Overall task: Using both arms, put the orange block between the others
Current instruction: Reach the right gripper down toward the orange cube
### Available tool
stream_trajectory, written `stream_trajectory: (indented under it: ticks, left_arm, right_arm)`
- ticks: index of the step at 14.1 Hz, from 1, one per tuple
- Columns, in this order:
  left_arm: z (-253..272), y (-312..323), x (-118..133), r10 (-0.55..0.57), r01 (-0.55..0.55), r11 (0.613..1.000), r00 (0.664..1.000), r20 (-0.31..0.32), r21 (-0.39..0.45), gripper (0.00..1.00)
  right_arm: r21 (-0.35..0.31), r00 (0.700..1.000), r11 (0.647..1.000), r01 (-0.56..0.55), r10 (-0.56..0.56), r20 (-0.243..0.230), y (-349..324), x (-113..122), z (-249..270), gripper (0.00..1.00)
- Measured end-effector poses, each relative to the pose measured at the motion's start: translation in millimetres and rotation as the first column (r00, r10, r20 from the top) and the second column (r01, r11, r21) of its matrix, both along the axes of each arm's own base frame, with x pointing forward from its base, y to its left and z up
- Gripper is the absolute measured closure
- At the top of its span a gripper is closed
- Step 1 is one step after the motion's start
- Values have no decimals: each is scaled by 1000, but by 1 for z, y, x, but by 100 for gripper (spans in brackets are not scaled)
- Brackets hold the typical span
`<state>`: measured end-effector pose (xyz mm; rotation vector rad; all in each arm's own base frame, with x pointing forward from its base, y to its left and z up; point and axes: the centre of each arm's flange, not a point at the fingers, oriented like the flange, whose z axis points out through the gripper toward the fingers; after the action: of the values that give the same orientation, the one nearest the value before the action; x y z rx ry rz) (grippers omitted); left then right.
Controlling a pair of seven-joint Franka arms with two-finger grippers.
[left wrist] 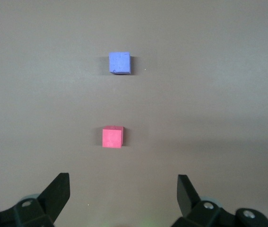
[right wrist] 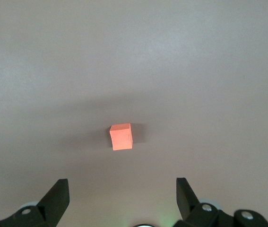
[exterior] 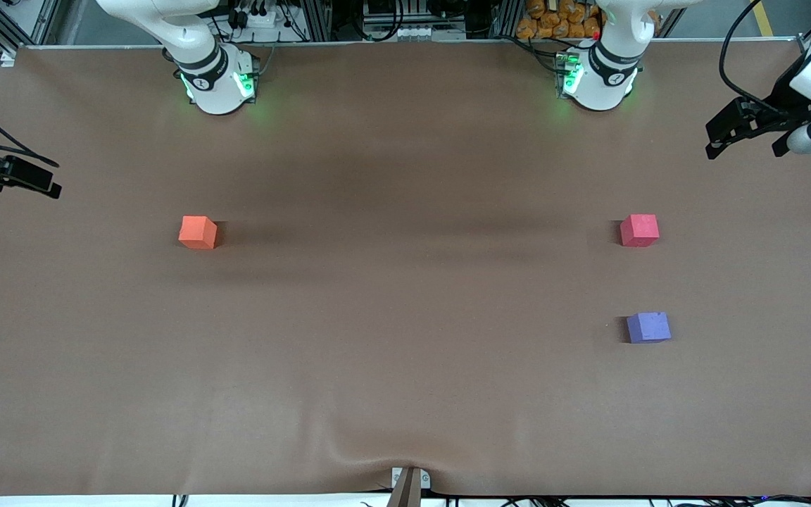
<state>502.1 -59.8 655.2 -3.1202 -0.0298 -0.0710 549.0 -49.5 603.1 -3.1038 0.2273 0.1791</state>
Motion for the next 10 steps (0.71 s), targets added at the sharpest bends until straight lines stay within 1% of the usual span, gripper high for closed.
stream_trajectory:
  ticks: [4, 6, 7, 8, 10]
  left_arm:
    - [1, 0, 0, 0, 0, 1000, 1000, -2, 0, 0]
    - [0, 0, -1, 0, 0, 1000, 1000, -5, 0, 0]
    - [0, 0, -1, 0, 0, 1000, 1000, -10, -1, 0]
    - [-2, -1, -1, -1, 1, 1000, 1000, -15, -4, 0]
    - [-4, -2, -1, -3, 2, 1000, 1000, -24, -6, 0]
  right_arm:
    - [0, 1000, 1000, 2, -2, -9, 0, -1, -1, 0]
    - [0, 1000, 1000, 2, -2, -21, 0, 0, -5, 0]
    - [1, 999, 1000, 2, -2, -38, 1, 1, -12, 0]
    - [2, 998, 1000, 2, -2, -67, 1, 2, -26, 0]
    - [4, 988, 1000, 2, -1, -157, 3, 4, -79, 0]
